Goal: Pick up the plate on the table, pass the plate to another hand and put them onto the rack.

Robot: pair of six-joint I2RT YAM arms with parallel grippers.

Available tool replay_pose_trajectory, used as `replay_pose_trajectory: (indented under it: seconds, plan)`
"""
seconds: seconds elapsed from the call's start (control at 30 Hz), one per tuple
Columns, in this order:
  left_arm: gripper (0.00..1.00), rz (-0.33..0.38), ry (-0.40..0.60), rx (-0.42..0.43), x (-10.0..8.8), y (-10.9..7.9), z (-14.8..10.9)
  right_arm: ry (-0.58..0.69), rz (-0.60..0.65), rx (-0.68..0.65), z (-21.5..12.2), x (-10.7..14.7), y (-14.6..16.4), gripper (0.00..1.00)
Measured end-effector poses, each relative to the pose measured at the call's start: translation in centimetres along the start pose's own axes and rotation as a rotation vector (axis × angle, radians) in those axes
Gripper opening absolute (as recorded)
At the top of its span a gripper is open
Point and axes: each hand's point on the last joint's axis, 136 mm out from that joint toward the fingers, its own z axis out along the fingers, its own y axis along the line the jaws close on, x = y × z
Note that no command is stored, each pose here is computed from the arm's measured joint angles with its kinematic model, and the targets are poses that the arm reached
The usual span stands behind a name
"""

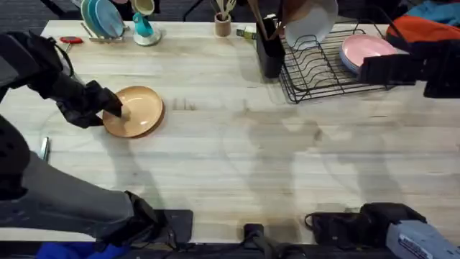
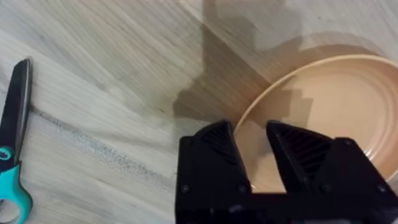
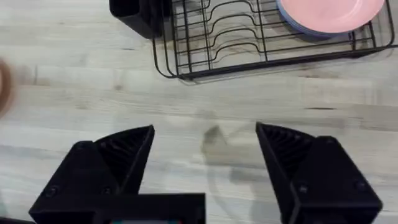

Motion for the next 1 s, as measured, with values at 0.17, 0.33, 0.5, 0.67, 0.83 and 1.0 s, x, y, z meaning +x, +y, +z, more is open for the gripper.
replay_pose_trajectory:
  seconds: [0.17,0.33,0.5,0.67,0.83,1.0]
  plan:
    - [0.269,-0.007,0.006,0.013,0.1,-0.1,0.0,0.000,0.000,0.000,0.0,0.0,0.0,0.992]
    - [0.202,-0.021,0.024,0.029,0.5,-0.4,-0.1,0.000,0.000,0.000,0.0,0.0,0.0,0.992]
    - [0.074,-0.044,0.045,0.044,0.9,-0.7,-0.2,0.000,0.000,0.000,0.0,0.0,0.0,0.992]
    - [0.051,-0.036,0.068,0.057,1.2,-1.5,-0.7,0.000,0.000,0.000,0.0,0.0,0.0,0.992]
    - [0.040,0.014,0.083,0.065,0.9,-3.4,-1.9,0.000,0.000,0.000,0.0,0.0,0.0,0.992]
    - [0.042,0.063,0.089,0.069,0.2,-5.3,-3.8,0.000,0.000,0.000,0.0,0.0,0.0,0.992]
